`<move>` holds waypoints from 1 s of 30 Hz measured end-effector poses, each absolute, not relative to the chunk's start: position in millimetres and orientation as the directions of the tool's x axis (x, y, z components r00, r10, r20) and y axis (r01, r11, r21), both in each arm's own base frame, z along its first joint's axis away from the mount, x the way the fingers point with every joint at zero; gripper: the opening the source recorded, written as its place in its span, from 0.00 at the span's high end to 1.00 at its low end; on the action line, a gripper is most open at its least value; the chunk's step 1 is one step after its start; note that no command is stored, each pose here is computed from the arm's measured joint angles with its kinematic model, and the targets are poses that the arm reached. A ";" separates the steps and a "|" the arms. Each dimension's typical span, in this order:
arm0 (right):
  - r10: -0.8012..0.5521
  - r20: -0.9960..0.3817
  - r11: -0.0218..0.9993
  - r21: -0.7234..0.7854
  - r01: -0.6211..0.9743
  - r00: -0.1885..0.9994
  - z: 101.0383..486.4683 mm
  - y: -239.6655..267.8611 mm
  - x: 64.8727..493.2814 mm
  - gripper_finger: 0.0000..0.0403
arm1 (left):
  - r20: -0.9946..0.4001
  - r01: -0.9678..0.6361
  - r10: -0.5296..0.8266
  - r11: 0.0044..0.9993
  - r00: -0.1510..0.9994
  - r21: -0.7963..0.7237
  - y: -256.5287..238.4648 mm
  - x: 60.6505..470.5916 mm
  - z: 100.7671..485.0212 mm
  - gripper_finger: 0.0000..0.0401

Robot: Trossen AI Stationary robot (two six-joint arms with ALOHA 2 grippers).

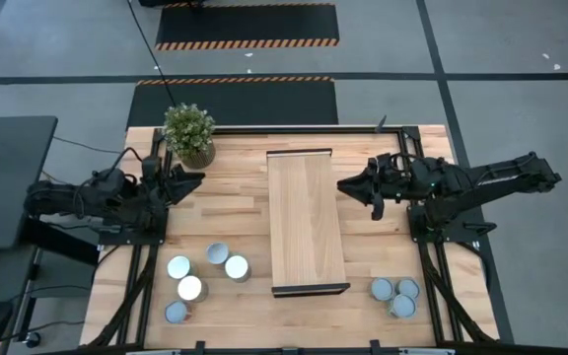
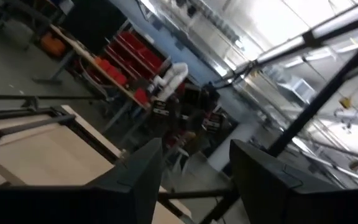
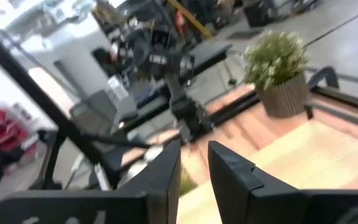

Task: Pick and place cans onto a shelf
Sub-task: Put the green tuna can on the shelf

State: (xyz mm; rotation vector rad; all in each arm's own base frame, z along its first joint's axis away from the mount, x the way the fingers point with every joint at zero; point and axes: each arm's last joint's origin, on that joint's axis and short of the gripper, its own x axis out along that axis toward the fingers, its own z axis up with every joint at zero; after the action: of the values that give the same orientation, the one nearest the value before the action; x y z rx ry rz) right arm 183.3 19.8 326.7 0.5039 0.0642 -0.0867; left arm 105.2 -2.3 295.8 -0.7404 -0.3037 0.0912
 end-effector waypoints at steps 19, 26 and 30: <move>0.329 -0.662 0.925 0.370 -0.088 0.673 304.9 88.0 176.8 0.57 | 0.051 -0.030 0.096 0.688 0.994 -0.725 -16.3 152.5 326.6 0.55; 0.291 -0.835 0.953 0.295 -0.067 0.466 293.4 121.0 171.6 0.47 | 0.023 -0.030 0.067 0.700 0.998 -0.714 -22.3 160.3 324.8 0.55; 0.210 -0.901 0.974 0.228 0.001 0.378 273.6 135.7 176.8 0.43 | 0.025 -0.025 0.058 0.727 0.998 -0.686 -23.8 159.9 325.1 0.55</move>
State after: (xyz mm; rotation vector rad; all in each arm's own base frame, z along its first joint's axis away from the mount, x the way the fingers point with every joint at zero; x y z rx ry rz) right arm 176.8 135.7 273.6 0.2027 1.1773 0.1350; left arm 159.9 -23.8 325.1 -0.7551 -0.0456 0.0458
